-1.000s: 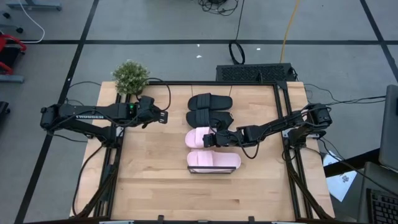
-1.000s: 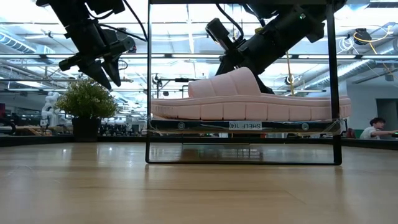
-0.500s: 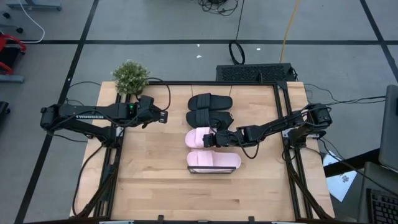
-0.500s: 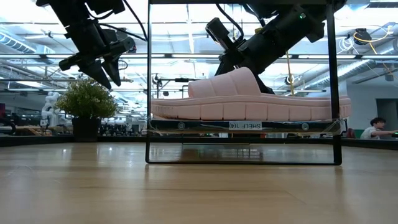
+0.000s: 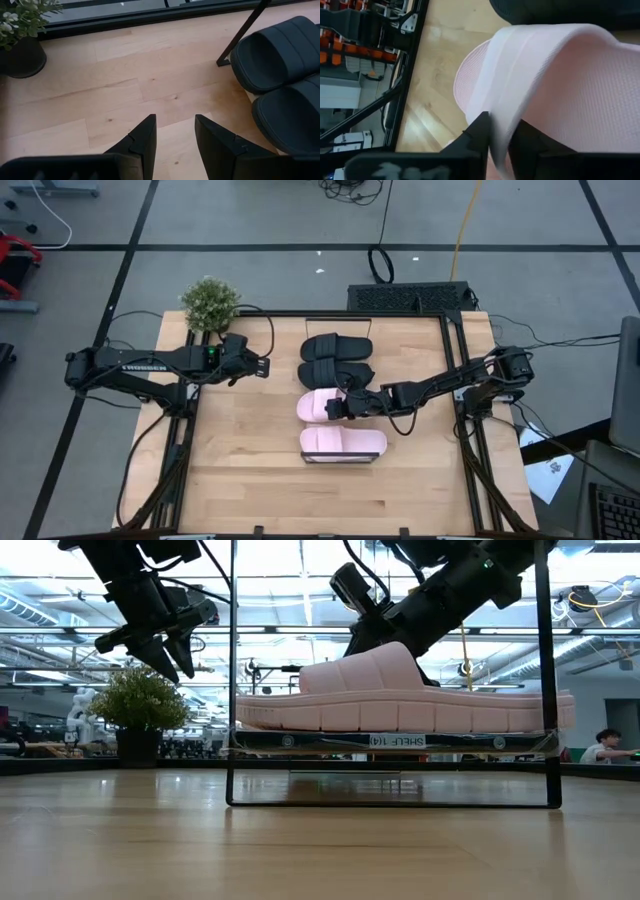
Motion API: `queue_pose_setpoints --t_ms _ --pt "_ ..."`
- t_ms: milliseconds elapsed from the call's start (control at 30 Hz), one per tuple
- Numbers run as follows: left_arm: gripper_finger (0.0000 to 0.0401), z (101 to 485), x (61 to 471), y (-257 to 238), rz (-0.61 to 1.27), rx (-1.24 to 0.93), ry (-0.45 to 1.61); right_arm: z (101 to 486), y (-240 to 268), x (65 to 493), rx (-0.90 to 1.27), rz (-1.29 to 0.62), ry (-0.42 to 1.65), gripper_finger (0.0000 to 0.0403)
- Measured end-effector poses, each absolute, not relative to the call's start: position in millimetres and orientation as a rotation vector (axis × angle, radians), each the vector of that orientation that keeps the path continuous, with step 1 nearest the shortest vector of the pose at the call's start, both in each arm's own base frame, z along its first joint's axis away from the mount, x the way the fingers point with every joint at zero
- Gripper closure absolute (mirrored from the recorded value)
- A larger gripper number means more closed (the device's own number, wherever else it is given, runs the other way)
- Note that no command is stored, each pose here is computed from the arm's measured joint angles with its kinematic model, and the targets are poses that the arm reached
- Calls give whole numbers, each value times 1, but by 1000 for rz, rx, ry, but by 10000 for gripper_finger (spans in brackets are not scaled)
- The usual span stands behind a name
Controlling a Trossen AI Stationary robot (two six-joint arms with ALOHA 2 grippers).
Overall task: Pick and place slides into the shelf
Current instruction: Put the pink slide on the shelf
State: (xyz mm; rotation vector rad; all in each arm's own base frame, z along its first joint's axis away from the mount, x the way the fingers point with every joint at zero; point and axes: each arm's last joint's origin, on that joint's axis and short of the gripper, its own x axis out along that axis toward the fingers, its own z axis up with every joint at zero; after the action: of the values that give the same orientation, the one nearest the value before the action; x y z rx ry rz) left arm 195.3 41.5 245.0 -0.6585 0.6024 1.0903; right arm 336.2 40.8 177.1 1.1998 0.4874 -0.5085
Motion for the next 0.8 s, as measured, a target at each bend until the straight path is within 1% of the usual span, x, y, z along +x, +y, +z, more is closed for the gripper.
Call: queue_pose_setpoints --t_ms 200,333,433,700,800 --pt "272 245 195 41 1090 -656 603 176 36 336 1205 -523 485 298" --pt "272 245 195 41 1089 -653 605 176 36 336 1205 -526 484 277" --pt "272 245 195 42 1094 -649 602 176 35 336 1205 -528 482 271" --pt "272 245 195 42 1095 -648 600 185 31 333 1217 -525 459 274" --pt "272 245 195 42 1095 -647 599 187 29 331 1222 -523 489 275"
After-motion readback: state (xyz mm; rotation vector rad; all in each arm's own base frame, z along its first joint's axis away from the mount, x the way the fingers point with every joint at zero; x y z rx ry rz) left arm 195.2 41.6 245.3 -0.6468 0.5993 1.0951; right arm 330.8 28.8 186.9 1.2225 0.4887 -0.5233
